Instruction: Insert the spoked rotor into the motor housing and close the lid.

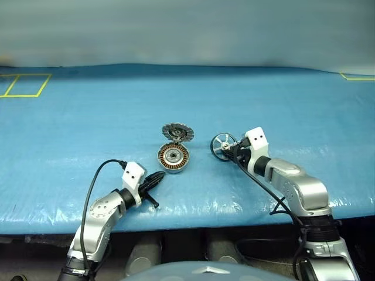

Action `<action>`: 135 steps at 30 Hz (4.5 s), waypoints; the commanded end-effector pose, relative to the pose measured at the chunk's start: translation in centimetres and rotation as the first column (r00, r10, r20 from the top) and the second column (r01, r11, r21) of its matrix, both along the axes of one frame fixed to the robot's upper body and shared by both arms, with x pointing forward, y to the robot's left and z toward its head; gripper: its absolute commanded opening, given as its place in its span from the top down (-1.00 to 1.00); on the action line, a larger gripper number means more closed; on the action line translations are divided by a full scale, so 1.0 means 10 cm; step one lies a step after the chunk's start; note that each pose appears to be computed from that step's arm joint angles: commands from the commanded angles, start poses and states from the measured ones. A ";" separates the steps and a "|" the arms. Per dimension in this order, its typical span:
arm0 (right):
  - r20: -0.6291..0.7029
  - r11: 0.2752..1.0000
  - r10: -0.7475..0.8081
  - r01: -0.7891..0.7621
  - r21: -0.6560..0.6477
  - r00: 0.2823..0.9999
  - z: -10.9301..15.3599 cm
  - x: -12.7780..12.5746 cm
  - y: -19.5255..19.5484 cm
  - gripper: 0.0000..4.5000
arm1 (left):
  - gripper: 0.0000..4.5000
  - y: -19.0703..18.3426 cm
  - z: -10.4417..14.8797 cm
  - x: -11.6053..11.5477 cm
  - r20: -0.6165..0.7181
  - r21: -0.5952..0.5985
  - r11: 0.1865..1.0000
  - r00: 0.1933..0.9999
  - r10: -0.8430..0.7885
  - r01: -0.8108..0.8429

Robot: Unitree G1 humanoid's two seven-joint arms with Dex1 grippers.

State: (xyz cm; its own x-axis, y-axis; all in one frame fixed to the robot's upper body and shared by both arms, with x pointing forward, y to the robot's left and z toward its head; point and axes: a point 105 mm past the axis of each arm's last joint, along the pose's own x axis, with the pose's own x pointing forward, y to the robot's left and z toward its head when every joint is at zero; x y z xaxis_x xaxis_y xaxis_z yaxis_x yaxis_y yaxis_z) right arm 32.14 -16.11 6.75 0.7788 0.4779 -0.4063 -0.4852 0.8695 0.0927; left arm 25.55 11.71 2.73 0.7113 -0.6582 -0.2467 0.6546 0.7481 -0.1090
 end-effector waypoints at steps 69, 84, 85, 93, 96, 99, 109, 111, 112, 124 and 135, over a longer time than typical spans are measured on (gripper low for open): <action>0.116 0.746 0.627 -0.637 0.196 0.770 0.39 -0.25 1.22 0.48 | 1.00 0.19 0.24 -0.01 0.134 0.010 0.993 0.984 -0.119 0.119; 0.103 0.777 0.611 -0.620 0.114 0.785 0.33 -0.15 1.20 0.48 | 1.00 0.20 0.22 -0.03 0.129 0.015 0.994 0.985 -0.113 0.111; 0.103 0.776 0.613 -0.622 0.108 0.783 0.32 -0.15 1.20 0.48 | 1.00 0.20 0.22 -0.03 0.129 0.016 0.994 0.985 -0.112 0.111; 0.142 0.772 0.612 -0.627 0.106 0.778 0.38 -0.17 1.21 -0.56 | 1.00 0.21 0.21 -0.03 0.128 0.022 0.994 0.986 -0.107 0.105; 0.154 0.769 0.613 -0.630 0.111 0.775 0.41 -0.18 1.21 -0.56 | 1.00 0.21 0.21 -0.02 0.128 0.024 0.994 0.986 -0.107 0.105; 0.167 0.765 0.614 -0.633 0.119 0.772 0.43 -0.19 1.22 -0.56 | 1.00 0.21 0.20 -0.02 0.127 0.025 0.994 0.986 -0.106 0.104; 0.211 0.742 0.623 -0.654 0.145 0.753 0.56 -0.23 1.28 -0.56 | 1.00 0.22 0.20 -0.02 0.123 0.025 0.995 0.987 -0.102 0.100; 0.206 0.744 0.620 -0.651 0.151 0.757 0.54 -0.22 1.29 -0.56 | 1.00 0.22 0.20 -0.02 0.124 0.024 0.995 0.987 -0.100 0.097; 0.205 0.749 0.613 -0.644 0.155 0.763 0.54 -0.21 1.30 -0.56 | 1.00 0.22 0.20 -0.02 0.124 0.024 0.995 0.987 -0.098 0.096; 0.160 0.835 0.480 -0.505 0.218 0.863 0.42 0.05 1.41 -0.56 | 1.00 0.25 0.16 -0.06 0.113 0.016 0.998 0.991 -0.068 0.067; 0.152 0.838 0.472 -0.495 0.229 0.868 0.40 0.06 1.46 -0.56 | 1.00 0.26 0.17 -0.05 0.125 0.019 0.998 0.991 -0.055 0.053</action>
State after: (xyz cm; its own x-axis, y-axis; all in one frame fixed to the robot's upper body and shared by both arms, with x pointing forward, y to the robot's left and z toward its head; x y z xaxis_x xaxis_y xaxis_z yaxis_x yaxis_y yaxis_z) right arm 32.56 -1.70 9.37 0.4431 0.8719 -0.2085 -0.8424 0.4845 0.2358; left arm 24.82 14.57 3.07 0.6955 -0.6860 -0.2139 0.6921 0.7195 -0.0571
